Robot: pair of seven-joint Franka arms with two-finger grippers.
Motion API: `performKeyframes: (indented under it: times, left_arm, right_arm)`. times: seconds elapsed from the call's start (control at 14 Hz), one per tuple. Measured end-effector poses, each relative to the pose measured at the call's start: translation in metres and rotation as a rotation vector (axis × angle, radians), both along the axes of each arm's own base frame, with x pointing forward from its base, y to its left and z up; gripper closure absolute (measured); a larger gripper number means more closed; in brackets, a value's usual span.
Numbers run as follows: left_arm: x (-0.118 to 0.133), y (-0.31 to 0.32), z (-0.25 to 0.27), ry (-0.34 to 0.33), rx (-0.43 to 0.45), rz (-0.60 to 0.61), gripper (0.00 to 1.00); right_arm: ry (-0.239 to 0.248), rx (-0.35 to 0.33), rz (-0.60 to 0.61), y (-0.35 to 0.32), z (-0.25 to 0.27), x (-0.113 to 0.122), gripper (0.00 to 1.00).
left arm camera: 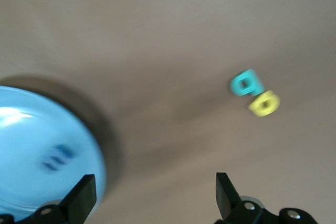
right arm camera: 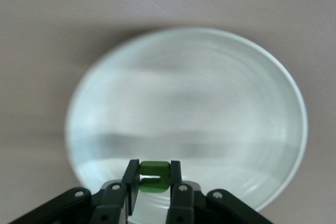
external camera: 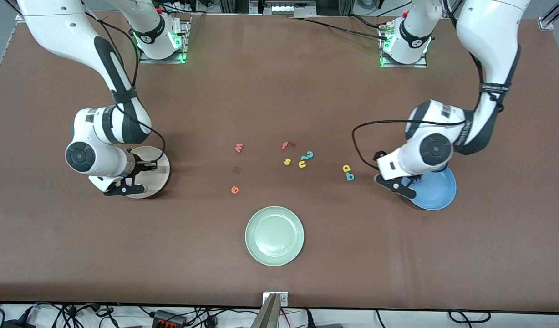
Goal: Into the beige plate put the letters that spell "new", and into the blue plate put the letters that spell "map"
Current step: 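Lower the green u onto the beige plate and open the right gripper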
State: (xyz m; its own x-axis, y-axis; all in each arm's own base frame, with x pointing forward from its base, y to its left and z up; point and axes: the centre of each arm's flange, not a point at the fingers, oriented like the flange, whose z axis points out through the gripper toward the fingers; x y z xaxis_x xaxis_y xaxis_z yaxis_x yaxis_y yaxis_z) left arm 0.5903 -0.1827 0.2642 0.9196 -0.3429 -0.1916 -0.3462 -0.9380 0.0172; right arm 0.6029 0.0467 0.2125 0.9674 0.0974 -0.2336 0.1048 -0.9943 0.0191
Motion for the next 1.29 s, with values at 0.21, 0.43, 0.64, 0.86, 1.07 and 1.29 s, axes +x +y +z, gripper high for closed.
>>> performKeyframes:
  times: [0.21,0.43,0.64,0.86,1.07,1.29]
  left_arm:
    - [-0.014,-0.050,-0.003,-0.026,0.009,0.204,0.00]
    - [-0.017,-0.078,-0.036,-0.069,-0.048,0.242,0.00]
    - [-0.024,-0.087,-0.072,-0.040,-0.061,0.249,0.11]
    - [-0.025,-0.086,-0.080,-0.028,-0.058,0.254,0.29]
    - [-0.026,-0.087,-0.082,-0.026,-0.058,0.253,0.44]
    - [-0.027,-0.088,-0.086,-0.023,-0.059,0.251,0.49]
  right_arm:
    - [0.013,-0.025,0.015,-0.020,-0.016,-0.002,0.66]
    - [-0.006,-0.020,0.032,-0.010,-0.010,0.003,0.37]
    - [-0.054,-0.009,0.082,0.036,0.023,0.006,0.08]
    - [-0.075,-0.014,0.075,0.127,0.043,-0.013,0.00]
    - [-0.091,-0.043,-0.031,0.221,0.039,-0.050,0.00]
    - [-0.107,-0.041,-0.096,0.267,0.031,-0.076,0.00]
